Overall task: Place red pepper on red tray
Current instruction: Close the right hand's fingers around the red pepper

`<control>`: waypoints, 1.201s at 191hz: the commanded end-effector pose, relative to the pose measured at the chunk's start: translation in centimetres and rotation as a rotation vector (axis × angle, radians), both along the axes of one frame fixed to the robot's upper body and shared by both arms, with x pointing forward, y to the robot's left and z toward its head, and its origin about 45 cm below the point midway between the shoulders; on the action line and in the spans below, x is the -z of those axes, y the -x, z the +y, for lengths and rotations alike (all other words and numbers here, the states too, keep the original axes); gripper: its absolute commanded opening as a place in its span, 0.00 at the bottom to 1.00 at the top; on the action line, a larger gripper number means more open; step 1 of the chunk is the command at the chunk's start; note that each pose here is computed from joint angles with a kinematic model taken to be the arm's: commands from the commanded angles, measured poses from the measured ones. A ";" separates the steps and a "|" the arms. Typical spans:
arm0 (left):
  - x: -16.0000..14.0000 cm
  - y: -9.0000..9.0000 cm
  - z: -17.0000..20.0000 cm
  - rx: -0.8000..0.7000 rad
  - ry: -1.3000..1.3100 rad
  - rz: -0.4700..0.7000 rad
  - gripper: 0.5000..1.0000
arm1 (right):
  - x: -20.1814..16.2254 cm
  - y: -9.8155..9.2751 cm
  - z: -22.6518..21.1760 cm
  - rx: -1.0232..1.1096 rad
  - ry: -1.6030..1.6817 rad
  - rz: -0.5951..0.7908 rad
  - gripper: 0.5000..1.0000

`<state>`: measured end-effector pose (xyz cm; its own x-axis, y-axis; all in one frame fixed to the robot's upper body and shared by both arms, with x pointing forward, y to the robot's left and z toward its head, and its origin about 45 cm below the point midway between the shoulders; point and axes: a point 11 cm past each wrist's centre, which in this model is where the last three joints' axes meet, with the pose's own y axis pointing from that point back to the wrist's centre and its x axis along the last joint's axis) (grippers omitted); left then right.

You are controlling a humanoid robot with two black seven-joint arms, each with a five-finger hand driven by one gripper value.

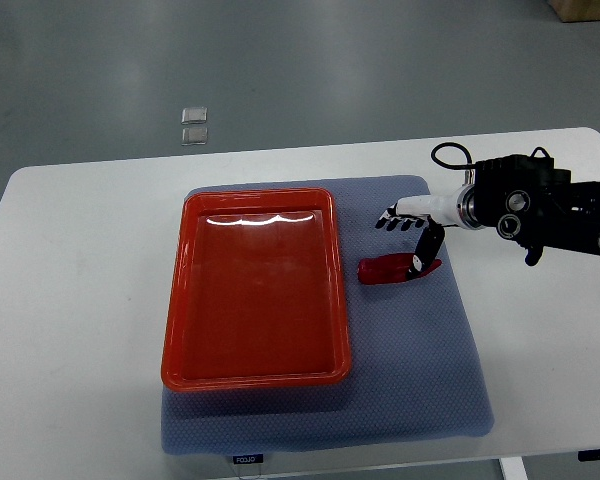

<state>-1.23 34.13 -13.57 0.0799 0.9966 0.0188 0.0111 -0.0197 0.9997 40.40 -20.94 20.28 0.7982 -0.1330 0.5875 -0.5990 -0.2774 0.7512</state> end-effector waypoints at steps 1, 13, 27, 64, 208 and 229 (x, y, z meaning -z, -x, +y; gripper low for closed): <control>0.0 0.0 0.0 0.000 0.000 0.000 1.00 | 0.5 0.1 -0.4 0.036 -0.019 -0.006 0.79; 0.0 0.1 0.0 0.001 0.000 0.001 1.00 | 0.4 0.0 -0.6 0.045 -0.023 -0.020 0.77; 0.0 0.0 0.0 0.001 0.000 0.000 1.00 | 0.6 0.0 -0.8 0.043 -0.015 -0.024 0.73; 0.0 0.0 0.0 0.000 0.000 0.000 1.00 | 1.1 0.3 -1.2 -0.003 0.039 -0.041 0.66; 0.0 0.0 0.0 0.001 0.000 0.000 1.00 | 1.8 1.0 0.3 -0.158 0.142 -0.066 0.48; 0.0 0.0 0.0 0.000 0.000 0.000 1.00 | 1.9 1.3 0.8 -0.176 0.136 -0.056 0.47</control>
